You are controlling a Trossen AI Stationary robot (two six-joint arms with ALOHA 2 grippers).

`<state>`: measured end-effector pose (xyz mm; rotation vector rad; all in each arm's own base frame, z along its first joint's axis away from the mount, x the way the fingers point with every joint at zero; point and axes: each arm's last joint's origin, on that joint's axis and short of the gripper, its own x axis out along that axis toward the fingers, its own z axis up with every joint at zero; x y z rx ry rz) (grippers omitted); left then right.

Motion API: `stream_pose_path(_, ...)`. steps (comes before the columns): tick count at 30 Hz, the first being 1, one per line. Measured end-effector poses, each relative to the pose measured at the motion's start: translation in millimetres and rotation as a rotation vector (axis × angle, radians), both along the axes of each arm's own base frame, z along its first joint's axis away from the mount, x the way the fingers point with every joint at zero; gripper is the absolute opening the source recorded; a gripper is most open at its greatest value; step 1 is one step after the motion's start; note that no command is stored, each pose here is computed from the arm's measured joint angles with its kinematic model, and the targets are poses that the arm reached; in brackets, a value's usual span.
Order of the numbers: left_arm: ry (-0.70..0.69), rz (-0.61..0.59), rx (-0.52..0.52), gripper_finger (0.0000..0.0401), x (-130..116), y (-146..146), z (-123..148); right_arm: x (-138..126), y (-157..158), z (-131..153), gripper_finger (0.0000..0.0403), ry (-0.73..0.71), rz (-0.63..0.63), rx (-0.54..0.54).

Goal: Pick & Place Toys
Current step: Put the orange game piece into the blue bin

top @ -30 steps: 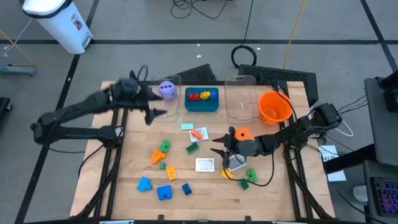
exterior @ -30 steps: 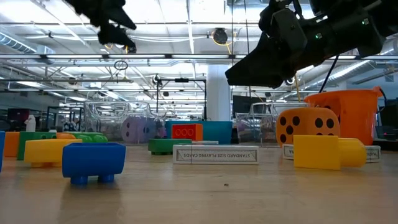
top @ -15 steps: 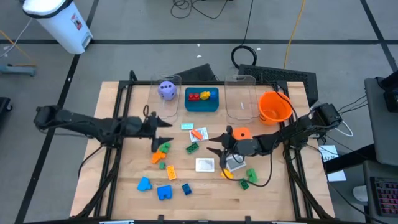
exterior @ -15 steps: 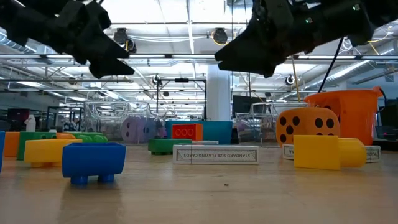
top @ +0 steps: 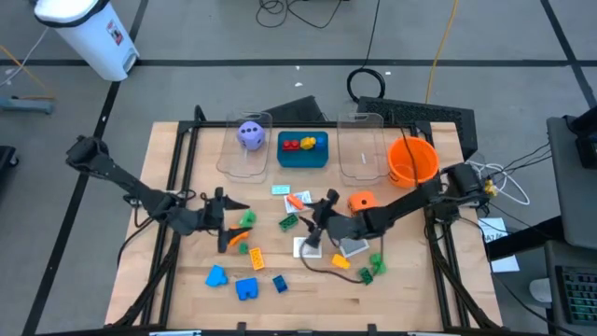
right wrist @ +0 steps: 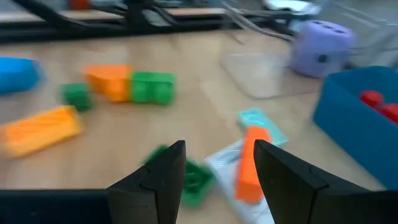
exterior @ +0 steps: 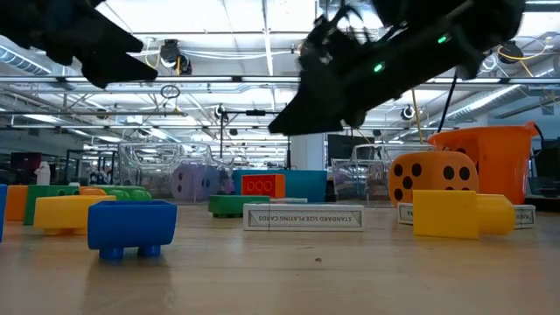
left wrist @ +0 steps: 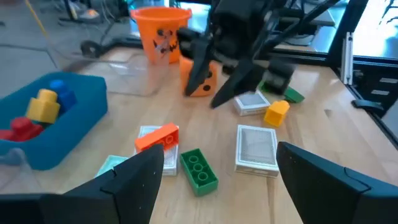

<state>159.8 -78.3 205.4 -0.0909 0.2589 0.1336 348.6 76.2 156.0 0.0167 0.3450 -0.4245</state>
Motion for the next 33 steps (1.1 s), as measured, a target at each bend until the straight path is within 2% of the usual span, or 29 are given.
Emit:
stream_pose_path(4,0.002,-0.006,0.015,0.0315,-4,-5,-1,21,-6,-8,0.0185,0.008,-0.114,-0.064)
stream_pose_path(9,0.032,-0.005,0.015,0.0314,-5,-6,-4,38,-15,-15,0.0185,0.028,-0.132,-0.024)
stream_pose_path(16,0.056,0.005,-0.002,0.0302,-6,-5,-7,37,-30,-21,0.0185,0.103,-0.205,0.034)
stream_pose_path(22,0.056,0.007,-0.006,0.0306,-6,-5,-7,39,-38,-26,0.0185,0.127,-0.141,0.153)
stream_pose_path(30,0.062,0.009,-0.003,0.0304,-6,-5,-8,37,-42,-31,0.0183,0.157,-0.161,0.167)
stream_pose_path(33,0.061,0.011,-0.012,0.0298,-6,-5,-8,37,-43,-31,0.0171,0.159,-0.162,0.167)
